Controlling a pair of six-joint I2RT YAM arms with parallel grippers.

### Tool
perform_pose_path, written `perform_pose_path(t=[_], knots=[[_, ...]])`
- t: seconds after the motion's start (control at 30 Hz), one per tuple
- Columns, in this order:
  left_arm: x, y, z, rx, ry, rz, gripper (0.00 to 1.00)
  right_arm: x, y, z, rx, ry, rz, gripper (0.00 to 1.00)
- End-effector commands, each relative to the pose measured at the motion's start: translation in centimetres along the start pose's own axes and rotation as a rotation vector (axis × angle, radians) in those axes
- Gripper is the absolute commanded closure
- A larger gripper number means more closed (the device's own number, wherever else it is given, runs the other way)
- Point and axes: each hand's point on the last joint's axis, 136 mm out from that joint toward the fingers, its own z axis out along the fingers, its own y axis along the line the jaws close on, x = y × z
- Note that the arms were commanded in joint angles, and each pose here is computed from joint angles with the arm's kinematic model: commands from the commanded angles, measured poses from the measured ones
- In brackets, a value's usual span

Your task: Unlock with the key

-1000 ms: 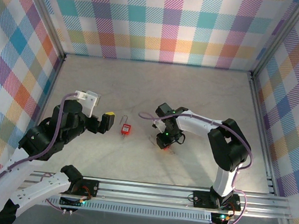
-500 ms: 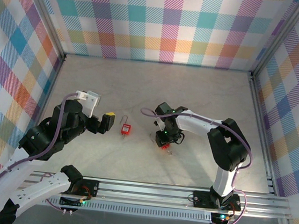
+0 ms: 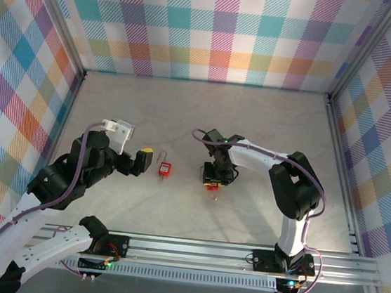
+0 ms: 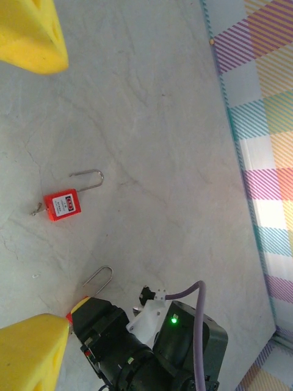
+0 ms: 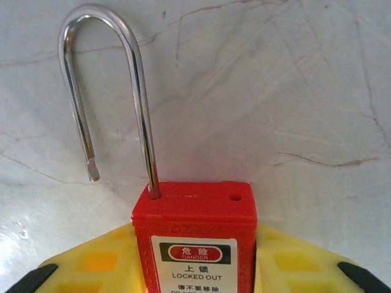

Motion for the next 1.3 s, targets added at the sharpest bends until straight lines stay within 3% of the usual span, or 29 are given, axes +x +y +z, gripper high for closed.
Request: perform_pose_path(t=[0.0,0.6,1.27], knots=[[-0.7,-0.3,-0.3,0.025,-0.042,0.004,0.0,-1.4,0.6,-0.6,-0.006,-0.032,0.116,0.75],[0.6,-0.4,-0.5,0.041,-0.042,0.012,0.0,-3.7,3.0,0.0,-0.004,-0.053,0.17,0.79],[1.2,-0.4,0.2,0.04,-0.026,0.011,0.0,-4.8,3.1,0.7,0.045,-0.064,0.171,0.78]])
